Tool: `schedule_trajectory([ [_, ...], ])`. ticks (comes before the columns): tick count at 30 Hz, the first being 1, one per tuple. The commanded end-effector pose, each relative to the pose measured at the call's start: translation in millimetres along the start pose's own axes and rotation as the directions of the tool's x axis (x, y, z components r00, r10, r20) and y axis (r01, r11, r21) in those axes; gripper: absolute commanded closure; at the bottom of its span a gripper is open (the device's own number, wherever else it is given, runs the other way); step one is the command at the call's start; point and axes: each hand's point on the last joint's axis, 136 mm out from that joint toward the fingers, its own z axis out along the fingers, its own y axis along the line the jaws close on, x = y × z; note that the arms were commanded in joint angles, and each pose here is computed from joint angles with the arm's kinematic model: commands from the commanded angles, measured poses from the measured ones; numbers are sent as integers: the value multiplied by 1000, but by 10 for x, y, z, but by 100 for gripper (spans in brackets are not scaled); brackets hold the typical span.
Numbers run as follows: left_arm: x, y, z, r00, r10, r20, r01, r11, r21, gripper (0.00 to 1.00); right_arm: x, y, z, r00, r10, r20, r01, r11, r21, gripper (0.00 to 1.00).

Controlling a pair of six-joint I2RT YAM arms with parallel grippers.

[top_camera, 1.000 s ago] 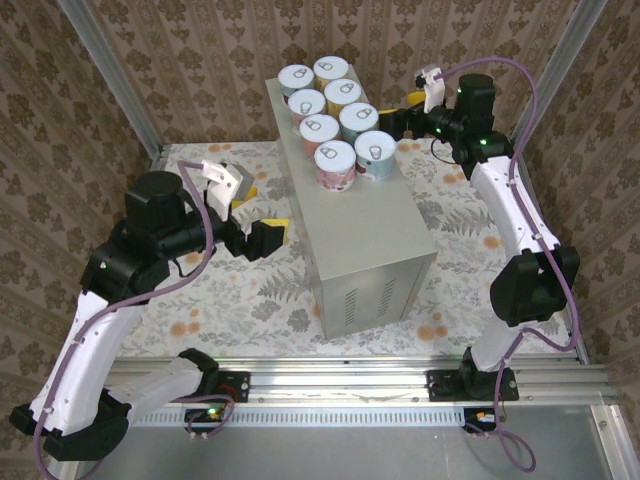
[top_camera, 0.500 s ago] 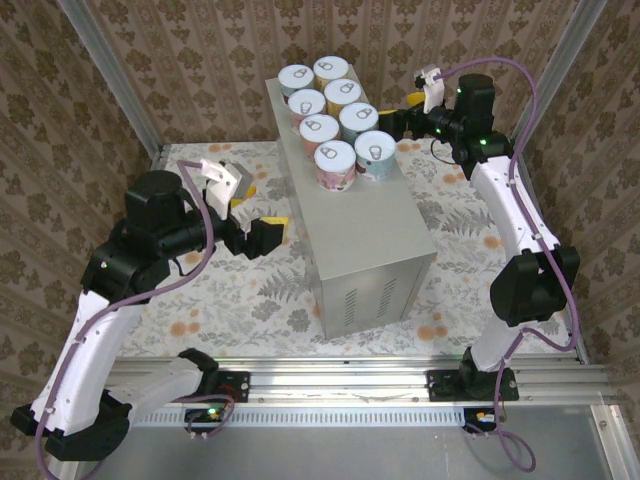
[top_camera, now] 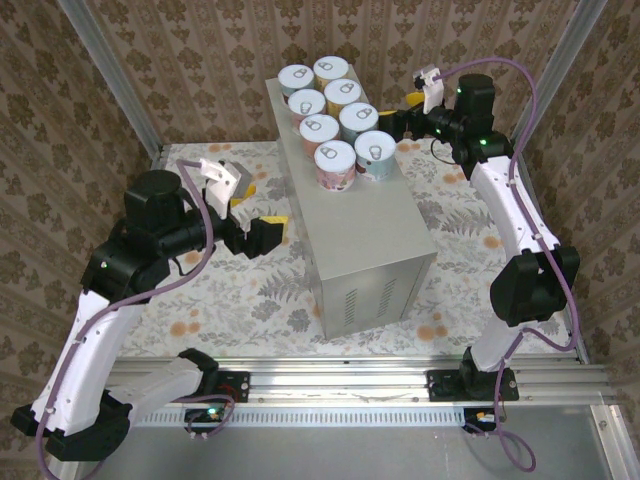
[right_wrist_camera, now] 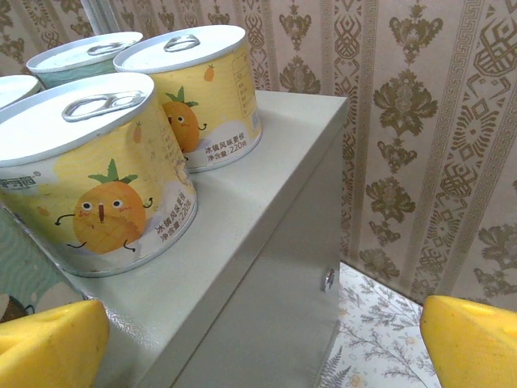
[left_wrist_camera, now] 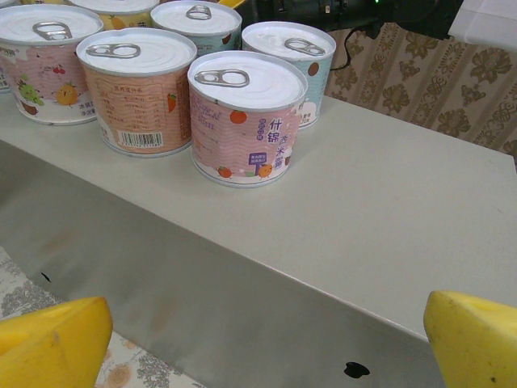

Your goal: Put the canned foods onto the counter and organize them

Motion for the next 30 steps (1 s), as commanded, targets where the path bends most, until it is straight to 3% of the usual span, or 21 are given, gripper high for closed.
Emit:
schedule_trajectory([
  [1,-45,4,1,1000,-8,20,8,1000,7,0,-116,86,-15,999,-27,29,28,999,-36,0],
  [18,-56,14,11,1000,-13,25,13,1000,12,0,-85,73,-30,999,-34,23,34,999,-29,0],
  [30,-52,16,5,1000,-15,25,14,1000,12,0,13,-167,-230,1000,-15,1,15,987,163,0],
])
